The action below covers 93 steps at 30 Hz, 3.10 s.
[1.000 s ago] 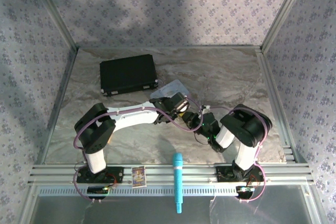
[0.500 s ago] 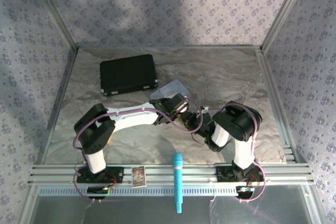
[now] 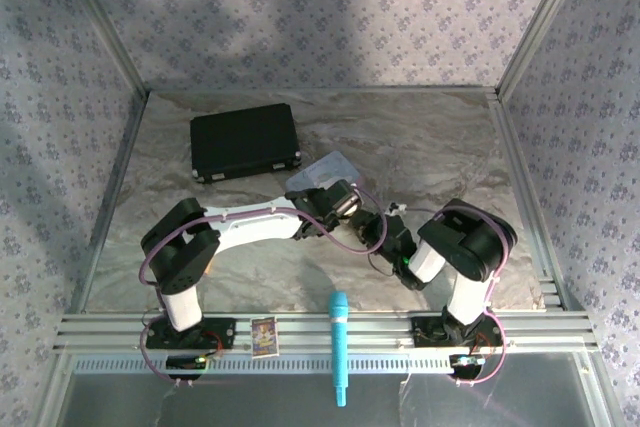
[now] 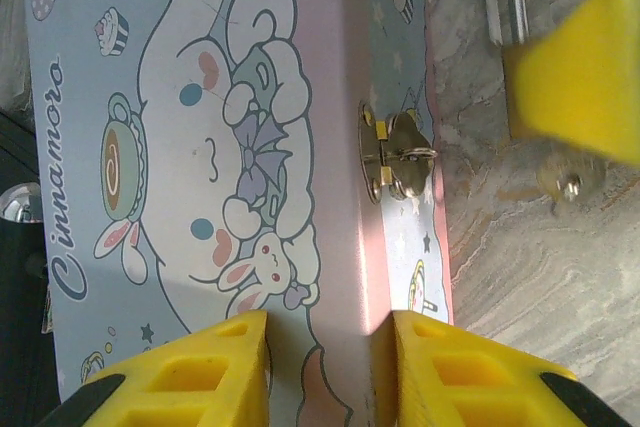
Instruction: Unlock a padlock with a key
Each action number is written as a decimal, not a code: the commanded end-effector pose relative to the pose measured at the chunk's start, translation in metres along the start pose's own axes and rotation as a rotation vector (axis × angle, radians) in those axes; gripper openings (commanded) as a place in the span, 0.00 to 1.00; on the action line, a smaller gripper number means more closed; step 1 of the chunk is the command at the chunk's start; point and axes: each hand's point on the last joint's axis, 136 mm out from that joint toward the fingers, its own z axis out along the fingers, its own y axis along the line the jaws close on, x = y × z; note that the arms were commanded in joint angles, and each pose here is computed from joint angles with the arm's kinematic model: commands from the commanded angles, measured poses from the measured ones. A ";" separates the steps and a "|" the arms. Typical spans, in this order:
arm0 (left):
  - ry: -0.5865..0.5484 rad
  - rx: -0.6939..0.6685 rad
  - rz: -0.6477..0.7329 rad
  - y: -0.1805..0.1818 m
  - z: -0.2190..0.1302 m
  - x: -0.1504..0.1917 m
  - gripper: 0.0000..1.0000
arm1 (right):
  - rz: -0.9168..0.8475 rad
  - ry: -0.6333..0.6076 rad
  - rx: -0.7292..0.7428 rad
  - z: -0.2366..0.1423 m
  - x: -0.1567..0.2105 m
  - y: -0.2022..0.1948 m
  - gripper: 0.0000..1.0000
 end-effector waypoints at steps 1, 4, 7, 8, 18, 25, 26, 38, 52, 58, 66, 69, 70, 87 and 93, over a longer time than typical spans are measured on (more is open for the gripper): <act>0.249 0.183 0.095 -0.048 0.014 0.076 0.31 | -0.019 -0.032 0.000 0.008 0.004 0.004 0.00; 0.261 0.171 0.103 -0.046 0.014 0.078 0.31 | 0.001 -0.038 0.008 0.005 -0.005 -0.006 0.00; 0.266 0.154 0.101 -0.042 0.014 0.079 0.31 | -0.005 -0.011 0.066 -0.001 -0.003 -0.027 0.00; 0.266 0.149 0.098 -0.041 0.014 0.079 0.31 | -0.008 0.004 0.091 -0.003 -0.001 -0.034 0.00; 0.231 0.014 0.035 -0.013 0.011 0.062 0.47 | -0.039 0.241 0.329 -0.031 0.025 -0.101 0.00; 0.160 -0.067 -0.086 0.004 0.005 0.044 0.71 | -0.083 0.453 0.453 -0.054 0.037 -0.122 0.00; 0.150 -0.070 -0.101 0.005 0.005 0.041 0.73 | -0.091 0.473 0.470 -0.058 0.038 -0.123 0.00; 0.078 -0.182 -0.226 0.030 -0.009 0.031 0.81 | -0.252 0.674 0.639 -0.110 0.017 -0.111 0.00; 0.120 -0.325 -0.346 0.061 -0.014 0.064 0.93 | -0.390 0.783 0.789 -0.133 -0.008 -0.105 0.12; 0.145 -0.333 -0.457 0.079 -0.011 0.085 0.93 | -0.420 0.783 0.792 -0.132 -0.013 -0.096 0.31; 0.110 -0.305 -0.502 0.078 -0.020 0.096 0.93 | -0.480 0.731 0.772 -0.130 -0.023 -0.078 0.54; 0.099 -0.307 -0.536 0.079 -0.029 0.105 0.94 | -0.553 0.665 0.776 -0.130 -0.038 -0.066 0.63; 0.094 -0.303 -0.550 0.078 -0.032 0.108 0.94 | -0.585 0.634 0.776 -0.130 -0.045 -0.059 0.66; -0.316 -0.516 -1.070 0.195 -0.089 0.180 1.00 | -0.940 -0.224 0.804 -0.123 -0.205 0.013 0.86; -0.176 -0.764 -1.106 0.236 -0.067 0.241 1.00 | -1.065 -0.341 0.825 -0.119 -0.248 0.000 0.89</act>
